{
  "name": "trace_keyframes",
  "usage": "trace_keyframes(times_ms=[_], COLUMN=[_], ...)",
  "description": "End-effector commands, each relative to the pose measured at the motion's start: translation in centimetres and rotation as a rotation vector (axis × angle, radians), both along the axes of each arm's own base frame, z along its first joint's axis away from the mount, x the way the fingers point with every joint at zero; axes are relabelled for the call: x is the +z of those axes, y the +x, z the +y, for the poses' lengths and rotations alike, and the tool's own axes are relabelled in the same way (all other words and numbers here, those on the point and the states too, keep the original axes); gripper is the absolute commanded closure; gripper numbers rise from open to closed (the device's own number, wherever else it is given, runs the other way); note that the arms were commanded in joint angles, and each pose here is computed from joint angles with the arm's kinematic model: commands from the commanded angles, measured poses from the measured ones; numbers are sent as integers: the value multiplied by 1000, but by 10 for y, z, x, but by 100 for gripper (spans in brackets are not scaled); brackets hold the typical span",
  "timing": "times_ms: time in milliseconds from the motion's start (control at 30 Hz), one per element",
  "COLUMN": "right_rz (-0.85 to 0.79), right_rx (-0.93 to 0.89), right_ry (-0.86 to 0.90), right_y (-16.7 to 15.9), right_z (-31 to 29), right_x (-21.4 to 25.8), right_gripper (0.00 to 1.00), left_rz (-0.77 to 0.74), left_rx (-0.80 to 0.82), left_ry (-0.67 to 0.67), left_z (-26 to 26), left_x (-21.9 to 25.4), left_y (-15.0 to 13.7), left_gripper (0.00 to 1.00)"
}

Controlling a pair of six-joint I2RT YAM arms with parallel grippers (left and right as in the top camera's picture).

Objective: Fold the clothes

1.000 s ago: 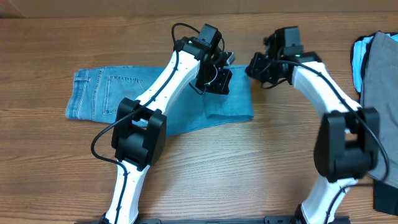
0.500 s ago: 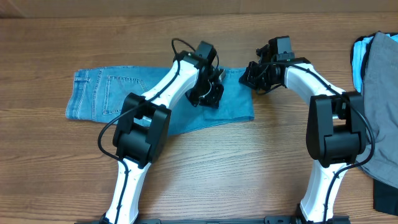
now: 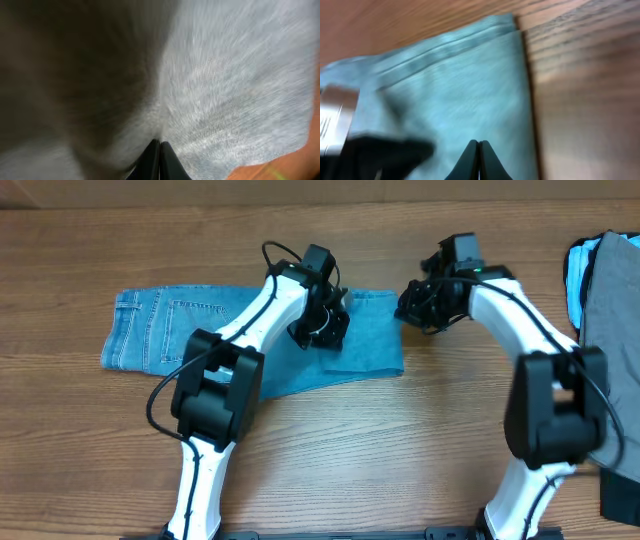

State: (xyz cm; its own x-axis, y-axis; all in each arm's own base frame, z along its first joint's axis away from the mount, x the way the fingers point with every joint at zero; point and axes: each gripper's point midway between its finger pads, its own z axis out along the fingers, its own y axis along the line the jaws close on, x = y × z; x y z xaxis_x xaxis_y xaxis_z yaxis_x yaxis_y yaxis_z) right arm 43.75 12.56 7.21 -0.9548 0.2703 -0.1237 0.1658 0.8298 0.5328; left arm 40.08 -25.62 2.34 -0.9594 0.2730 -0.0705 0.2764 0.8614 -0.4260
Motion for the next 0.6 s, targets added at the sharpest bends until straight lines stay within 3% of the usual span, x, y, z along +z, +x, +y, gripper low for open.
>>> trace_keyframes(times_ms=[0, 400, 567], right_rz=[-50, 132, 173], right_rx=[32, 108, 111], right_ry=[-14, -6, 24], right_y=[-7, -72, -92], right_z=[-2, 18, 19], right_x=[35, -35, -56], right_gripper=[96, 94, 94], left_rz=[-173, -338, -396], left_rx=[3, 32, 62], left_ry=[-23, -99, -26], left_z=[4, -12, -2], left_x=[50, 65, 61], left_y=[24, 63, 77], left_gripper=[96, 95, 95])
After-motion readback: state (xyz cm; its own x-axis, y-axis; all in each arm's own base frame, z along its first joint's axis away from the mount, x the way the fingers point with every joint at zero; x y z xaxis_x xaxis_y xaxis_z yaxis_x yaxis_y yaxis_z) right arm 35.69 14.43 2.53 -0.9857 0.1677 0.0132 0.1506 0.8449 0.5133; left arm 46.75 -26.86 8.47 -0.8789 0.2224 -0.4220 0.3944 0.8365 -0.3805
